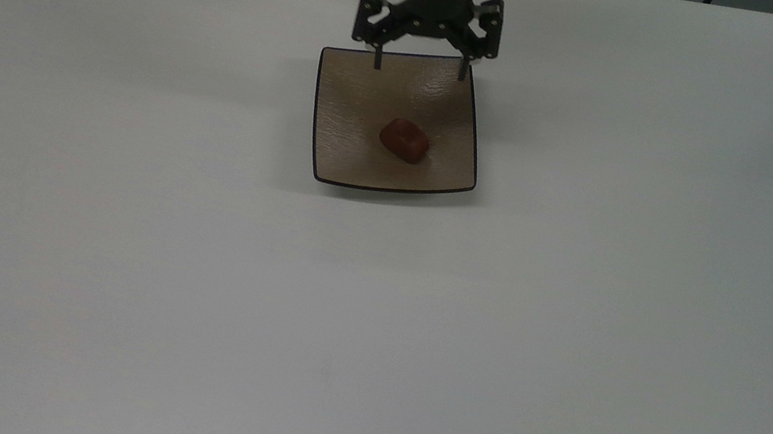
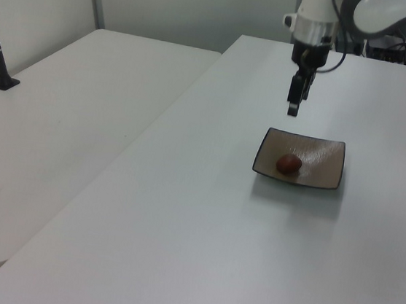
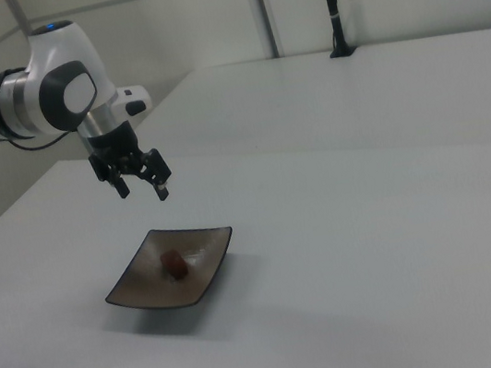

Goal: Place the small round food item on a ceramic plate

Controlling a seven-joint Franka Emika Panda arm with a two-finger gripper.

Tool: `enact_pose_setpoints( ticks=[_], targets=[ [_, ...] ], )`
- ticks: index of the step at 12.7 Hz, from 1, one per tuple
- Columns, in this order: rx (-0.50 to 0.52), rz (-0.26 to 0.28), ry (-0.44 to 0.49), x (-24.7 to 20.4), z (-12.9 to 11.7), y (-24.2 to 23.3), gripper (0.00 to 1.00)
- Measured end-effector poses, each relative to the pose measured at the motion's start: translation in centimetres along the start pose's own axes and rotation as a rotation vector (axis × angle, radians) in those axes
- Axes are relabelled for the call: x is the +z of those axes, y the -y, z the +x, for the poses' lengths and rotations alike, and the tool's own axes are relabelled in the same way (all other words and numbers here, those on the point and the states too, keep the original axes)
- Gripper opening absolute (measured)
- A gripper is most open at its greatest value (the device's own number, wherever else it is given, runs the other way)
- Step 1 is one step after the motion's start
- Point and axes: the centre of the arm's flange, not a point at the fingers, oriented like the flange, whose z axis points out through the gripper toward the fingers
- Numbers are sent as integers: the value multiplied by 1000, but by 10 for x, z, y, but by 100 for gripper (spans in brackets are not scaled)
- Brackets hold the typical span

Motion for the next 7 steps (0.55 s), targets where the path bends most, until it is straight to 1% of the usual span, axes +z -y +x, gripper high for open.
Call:
enact_pose_setpoints(
  ticks=[3,5,7],
  targets=[
    [116,61,-10,-35,-10,-48,100],
    [138,73,0,-44,-16,-57,100],
    [137,69,25,-45,-21,-58,100]
  ],
)
